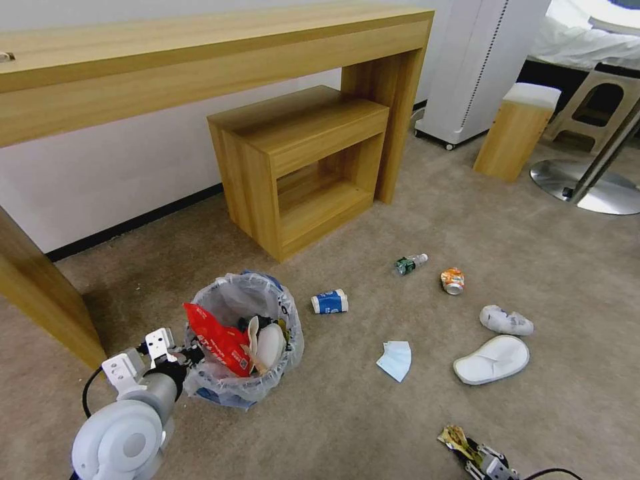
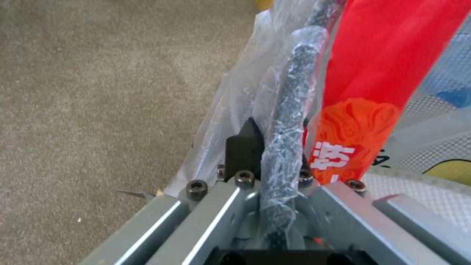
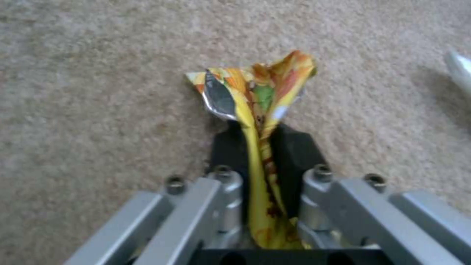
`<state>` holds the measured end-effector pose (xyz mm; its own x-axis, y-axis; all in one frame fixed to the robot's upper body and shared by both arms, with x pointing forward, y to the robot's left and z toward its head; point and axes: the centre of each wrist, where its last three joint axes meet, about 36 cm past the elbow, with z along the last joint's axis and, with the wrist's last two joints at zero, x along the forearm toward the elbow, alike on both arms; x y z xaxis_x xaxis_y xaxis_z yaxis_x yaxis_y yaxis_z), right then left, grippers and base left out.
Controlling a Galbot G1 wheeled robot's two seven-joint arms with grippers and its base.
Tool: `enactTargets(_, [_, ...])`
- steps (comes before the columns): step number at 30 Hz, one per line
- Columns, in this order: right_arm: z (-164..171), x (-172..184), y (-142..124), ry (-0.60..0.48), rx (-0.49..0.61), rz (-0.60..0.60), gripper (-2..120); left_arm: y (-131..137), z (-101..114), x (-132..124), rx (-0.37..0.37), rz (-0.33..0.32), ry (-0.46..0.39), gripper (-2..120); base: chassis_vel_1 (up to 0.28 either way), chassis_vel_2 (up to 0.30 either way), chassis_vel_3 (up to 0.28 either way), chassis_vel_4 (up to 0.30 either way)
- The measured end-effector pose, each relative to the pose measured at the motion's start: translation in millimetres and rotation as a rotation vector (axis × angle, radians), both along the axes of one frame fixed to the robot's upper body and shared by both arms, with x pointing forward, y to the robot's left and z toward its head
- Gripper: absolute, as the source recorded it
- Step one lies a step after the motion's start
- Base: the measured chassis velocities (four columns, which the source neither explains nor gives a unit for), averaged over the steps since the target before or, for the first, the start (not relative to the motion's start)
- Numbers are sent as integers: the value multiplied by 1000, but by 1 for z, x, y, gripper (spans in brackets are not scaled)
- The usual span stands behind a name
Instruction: Pick up the trash bin and place the garbage on the floor into it.
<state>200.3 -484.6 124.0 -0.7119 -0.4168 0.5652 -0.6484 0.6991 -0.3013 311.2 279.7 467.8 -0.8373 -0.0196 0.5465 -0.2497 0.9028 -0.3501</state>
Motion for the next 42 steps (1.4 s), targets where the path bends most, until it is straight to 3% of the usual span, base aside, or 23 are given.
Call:
enactTargets(5, [-1,4,3,-2,4,10,0,1,-1,1,2,3,3,0,0,0,0,0])
enactTargets(18, [9,15,3,-43,50,31,0,3,-8,5,7,6,20,0,0,0,0,0])
enactTargets(28, [42,54,24,-254,150,120,0,-1,-14,6,11,-8,27,0,0,0,0,0])
enactTargets(42, [133,129,60,-484,197,392,0,-9,-19,3,18,-31,36,0,0,0,0,0])
